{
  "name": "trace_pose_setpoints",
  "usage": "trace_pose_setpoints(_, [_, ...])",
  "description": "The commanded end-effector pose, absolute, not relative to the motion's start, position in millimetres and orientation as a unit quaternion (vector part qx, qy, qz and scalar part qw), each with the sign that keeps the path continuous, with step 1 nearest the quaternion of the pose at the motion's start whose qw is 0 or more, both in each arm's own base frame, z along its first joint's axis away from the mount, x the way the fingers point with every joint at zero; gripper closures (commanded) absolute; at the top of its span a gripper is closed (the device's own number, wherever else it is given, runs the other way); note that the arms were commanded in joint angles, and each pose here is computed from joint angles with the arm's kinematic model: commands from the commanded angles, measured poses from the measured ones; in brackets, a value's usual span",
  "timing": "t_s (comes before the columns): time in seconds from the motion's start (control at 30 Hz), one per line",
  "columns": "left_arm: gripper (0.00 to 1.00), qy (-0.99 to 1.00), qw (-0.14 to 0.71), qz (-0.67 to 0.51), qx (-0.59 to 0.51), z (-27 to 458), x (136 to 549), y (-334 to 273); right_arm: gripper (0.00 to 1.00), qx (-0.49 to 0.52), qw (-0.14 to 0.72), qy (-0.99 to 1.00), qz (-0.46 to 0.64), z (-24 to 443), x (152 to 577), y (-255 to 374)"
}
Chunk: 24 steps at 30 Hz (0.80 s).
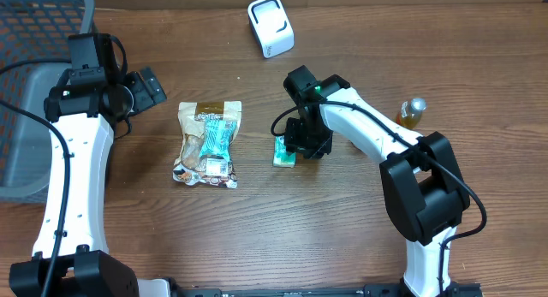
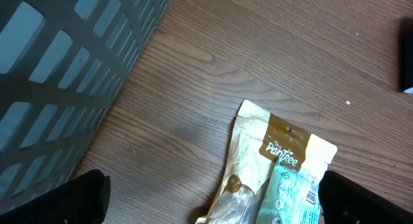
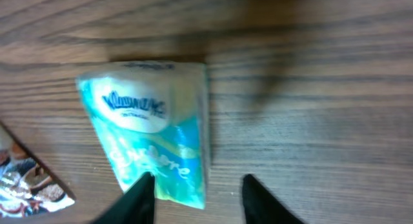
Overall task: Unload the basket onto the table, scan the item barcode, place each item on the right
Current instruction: 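Lower the right gripper and grasp the tissue pack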
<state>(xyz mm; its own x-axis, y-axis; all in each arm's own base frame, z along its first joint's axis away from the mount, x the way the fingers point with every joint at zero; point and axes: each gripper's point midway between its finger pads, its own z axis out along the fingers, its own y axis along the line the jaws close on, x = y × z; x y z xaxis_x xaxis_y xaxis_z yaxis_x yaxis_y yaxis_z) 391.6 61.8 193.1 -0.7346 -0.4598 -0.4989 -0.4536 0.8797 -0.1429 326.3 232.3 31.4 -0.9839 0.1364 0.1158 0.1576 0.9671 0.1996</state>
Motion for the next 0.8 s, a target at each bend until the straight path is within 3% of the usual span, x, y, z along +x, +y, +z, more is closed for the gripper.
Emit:
trace_pose_setpoints(0.0, [0.01, 0.930, 0.273, -0.002, -0.248, 194.7, 393.6, 66.4, 0.55, -0.073, 0.048, -0.989, -0.118, 34.2, 327.4, 237.0])
trace_pose_setpoints(0.4, [0.00, 0.929, 0.273, -0.002, -0.248, 194.7, 393.6, 66.4, 0.61, -0.072, -0.001, -0.992, -0.108, 31.7, 348.2, 234.9])
trace_pose_setpoints(0.5, [0.00, 0.930, 0.273, -0.002, -0.248, 194.7, 393.6, 66.4, 0.58, -0.072, 0.004, -0.992, -0.104, 27.0, 344.2, 232.7])
trace_pose_setpoints(0.63, [0.01, 0.929, 0.273, -0.002, -0.248, 194.7, 393.6, 66.4, 0.45, -0.073, 0.008, -0.992, -0.102, 19.3, 340.1, 230.6])
trace_pose_setpoints(0.77, [0.00, 0.930, 0.273, -0.002, -0.248, 194.7, 393.6, 66.4, 0.48, -0.073, 0.008, -0.992, -0.102, 14.6, 339.0, 230.0])
